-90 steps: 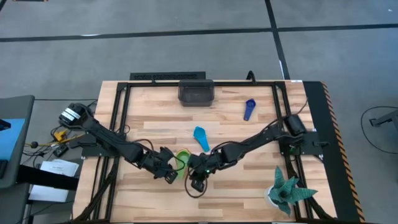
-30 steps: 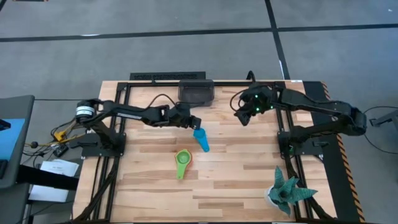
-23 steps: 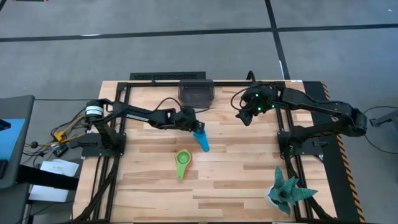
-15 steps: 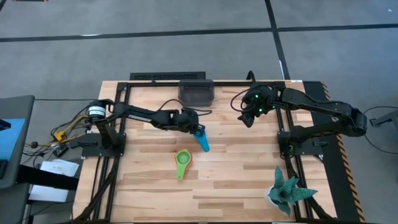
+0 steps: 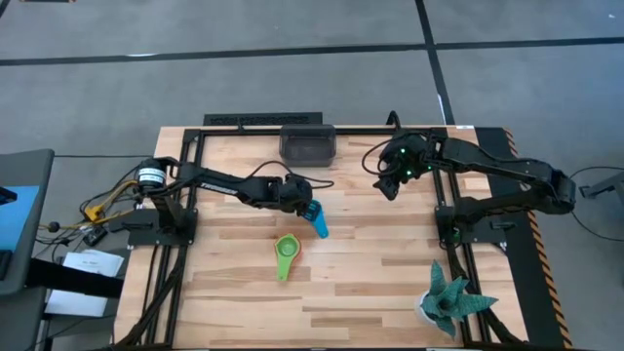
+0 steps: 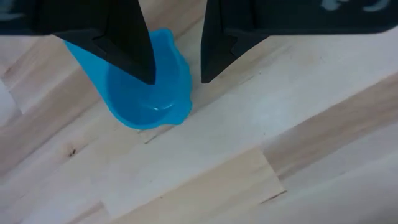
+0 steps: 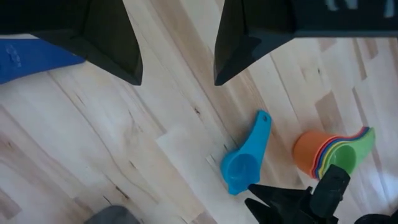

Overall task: Nest measuring cups in basket
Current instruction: Stack the light blue measuring cup on top of the green measuring cup

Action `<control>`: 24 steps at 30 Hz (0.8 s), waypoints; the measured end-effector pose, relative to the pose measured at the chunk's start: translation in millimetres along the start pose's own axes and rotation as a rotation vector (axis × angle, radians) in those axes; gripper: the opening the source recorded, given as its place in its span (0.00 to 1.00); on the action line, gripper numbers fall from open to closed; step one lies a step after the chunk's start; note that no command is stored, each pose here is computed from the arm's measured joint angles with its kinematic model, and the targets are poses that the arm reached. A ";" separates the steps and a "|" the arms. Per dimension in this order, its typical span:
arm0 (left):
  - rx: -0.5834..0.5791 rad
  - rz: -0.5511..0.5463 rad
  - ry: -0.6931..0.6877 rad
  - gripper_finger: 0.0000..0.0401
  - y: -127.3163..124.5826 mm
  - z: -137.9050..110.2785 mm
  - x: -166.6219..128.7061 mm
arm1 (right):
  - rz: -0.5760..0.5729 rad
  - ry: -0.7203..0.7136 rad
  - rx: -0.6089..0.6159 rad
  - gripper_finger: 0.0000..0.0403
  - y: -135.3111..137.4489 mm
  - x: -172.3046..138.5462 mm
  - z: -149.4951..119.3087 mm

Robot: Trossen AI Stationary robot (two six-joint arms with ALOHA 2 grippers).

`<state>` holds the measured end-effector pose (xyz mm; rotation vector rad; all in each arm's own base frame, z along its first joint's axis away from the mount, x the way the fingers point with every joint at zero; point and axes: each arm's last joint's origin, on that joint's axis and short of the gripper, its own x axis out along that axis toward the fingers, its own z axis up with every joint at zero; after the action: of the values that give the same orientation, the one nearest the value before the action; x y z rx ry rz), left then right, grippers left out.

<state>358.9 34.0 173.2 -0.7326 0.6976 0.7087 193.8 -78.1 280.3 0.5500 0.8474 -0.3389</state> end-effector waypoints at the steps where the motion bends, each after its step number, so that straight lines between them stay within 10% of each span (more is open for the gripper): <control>1: 0.000 0.002 -0.002 0.29 0.1 0.0 0.0 | 0.000 0.000 -0.004 0.55 0.0 0.0 0.0; 15: -0.012 0.020 0.027 0.27 2.7 -9.4 19.7 | 0.014 0.034 -0.009 0.54 -1.1 -1.0 -3.1; 24: -0.001 0.029 -0.001 0.04 2.6 -7.9 19.8 | 0.011 0.063 -0.007 0.49 -3.3 -1.4 -5.4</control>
<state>365.7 35.5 152.9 -0.7239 0.7085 0.7357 188.0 -77.5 277.4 0.5609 0.9057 -0.3097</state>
